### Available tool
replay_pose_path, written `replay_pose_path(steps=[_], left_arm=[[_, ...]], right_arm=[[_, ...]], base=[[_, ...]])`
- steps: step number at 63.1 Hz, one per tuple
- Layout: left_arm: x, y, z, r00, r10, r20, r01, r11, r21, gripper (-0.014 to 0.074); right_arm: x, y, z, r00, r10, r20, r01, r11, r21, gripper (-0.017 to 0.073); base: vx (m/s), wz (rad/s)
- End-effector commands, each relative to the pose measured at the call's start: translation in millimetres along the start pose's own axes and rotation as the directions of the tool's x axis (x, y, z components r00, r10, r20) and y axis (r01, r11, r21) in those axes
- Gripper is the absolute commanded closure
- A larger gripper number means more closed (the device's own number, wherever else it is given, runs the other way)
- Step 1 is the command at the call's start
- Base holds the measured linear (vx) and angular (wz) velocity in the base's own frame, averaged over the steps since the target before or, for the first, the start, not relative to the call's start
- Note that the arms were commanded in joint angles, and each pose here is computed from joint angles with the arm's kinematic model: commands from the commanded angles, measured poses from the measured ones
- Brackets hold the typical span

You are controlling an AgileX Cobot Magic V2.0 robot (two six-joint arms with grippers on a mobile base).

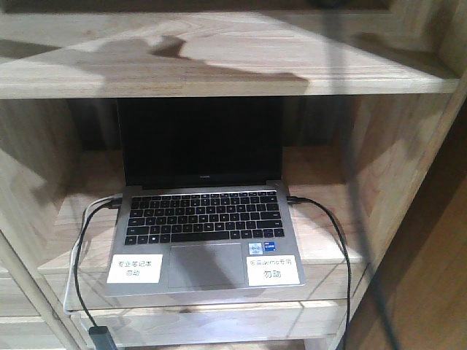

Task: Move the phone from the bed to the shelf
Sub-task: 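Raise the right gripper with the phone above the upper shelf board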

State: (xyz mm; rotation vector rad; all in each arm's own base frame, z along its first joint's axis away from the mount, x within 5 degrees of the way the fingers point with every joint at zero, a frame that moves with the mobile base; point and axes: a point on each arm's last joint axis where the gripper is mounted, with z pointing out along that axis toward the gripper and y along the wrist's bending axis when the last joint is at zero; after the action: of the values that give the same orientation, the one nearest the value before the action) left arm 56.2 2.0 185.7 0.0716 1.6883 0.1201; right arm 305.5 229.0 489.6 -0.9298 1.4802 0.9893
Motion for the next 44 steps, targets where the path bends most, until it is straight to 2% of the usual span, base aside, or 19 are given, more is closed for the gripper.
replay_pose_path(steps=[1, 10, 22, 31, 44], left_arm=[[-14.2, 1.6, -3.0, 0.994, -0.014, 0.107, 0.015, 1.0, -0.009, 0.0592], [-14.2, 1.6, -3.0, 0.994, -0.014, 0.107, 0.015, 1.0, -0.009, 0.0592], [-14.2, 1.6, -3.0, 0.994, -0.014, 0.107, 0.015, 1.0, -0.009, 0.0592], [-14.2, 1.6, -3.0, 0.994, -0.014, 0.107, 0.015, 1.0, -0.009, 0.0592], [-14.2, 1.6, -3.0, 0.994, -0.014, 0.107, 0.015, 1.0, -0.009, 0.0592]], right_arm=[[-25.3, 0.0, -1.7, 0.99, 0.013, 0.142, -0.017, 0.999, 0.032, 0.0561], [-8.9, -20.0, 18.4, 0.992, 0.042, 0.117, -0.048, 0.998, 0.044, 0.0561], [6.9, -36.5, 32.3, 0.993, 0.063, 0.101, -0.072, 0.994, 0.083, 0.0561], [15.0, -46.7, 37.5, 0.996, 0.035, 0.081, -0.046, 0.99, 0.135, 0.0561], [21.7, -55.4, 43.1, 0.995, 0.044, 0.085, -0.058, 0.984, 0.168, 0.0561]], base=[[0.0, 0.0], [0.0, 0.0], [0.0, 0.0], [0.0, 0.0], [0.0, 0.0]])
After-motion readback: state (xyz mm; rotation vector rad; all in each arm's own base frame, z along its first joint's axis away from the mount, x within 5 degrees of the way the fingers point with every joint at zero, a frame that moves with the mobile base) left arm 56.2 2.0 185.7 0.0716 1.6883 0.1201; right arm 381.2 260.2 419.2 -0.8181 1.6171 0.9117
